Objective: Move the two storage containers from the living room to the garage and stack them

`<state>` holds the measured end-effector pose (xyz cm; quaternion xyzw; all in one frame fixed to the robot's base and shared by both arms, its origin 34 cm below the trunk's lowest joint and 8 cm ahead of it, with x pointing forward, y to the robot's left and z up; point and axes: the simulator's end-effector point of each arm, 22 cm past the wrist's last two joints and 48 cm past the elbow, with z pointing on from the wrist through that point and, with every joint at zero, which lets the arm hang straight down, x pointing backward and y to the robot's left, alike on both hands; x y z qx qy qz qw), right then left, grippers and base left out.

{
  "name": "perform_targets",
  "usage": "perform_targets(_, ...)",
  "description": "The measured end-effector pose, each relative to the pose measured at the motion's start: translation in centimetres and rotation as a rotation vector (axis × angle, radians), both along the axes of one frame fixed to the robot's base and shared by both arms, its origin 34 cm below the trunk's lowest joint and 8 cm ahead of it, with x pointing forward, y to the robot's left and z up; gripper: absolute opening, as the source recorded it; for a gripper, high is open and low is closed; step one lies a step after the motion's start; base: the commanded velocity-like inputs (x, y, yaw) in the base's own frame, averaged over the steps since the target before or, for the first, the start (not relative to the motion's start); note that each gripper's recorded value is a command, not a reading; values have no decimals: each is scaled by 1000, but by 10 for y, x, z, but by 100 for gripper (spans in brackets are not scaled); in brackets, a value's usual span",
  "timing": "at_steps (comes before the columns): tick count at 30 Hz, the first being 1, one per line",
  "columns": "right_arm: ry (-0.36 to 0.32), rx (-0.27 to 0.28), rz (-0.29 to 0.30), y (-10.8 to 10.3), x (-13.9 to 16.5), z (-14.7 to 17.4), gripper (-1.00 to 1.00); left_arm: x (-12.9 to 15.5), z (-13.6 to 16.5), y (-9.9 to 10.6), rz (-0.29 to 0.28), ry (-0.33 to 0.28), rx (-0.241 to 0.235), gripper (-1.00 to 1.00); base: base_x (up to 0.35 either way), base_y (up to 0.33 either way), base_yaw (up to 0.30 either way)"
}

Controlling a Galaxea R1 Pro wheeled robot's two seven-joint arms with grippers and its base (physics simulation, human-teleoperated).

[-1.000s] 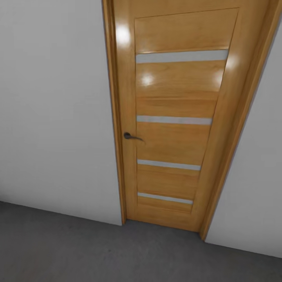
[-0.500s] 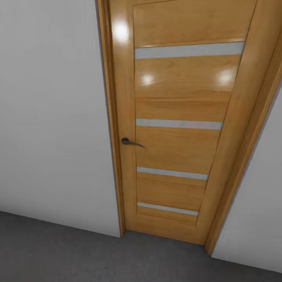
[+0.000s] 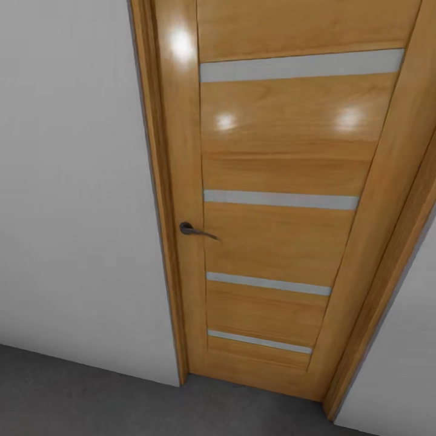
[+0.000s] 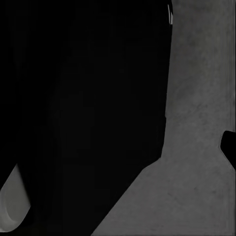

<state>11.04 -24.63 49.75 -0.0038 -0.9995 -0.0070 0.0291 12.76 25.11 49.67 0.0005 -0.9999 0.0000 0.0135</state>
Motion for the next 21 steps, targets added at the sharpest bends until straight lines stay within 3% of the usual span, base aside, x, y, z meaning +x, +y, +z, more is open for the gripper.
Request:
perform_targets(6,1,0,0,0,0,0,100,0,0,0,2,0,0,100,170,-120,0)
perform_targets(21,-22,1,5,0,5,0,100,0,0,0,4,0,0,100,13,-9,0)
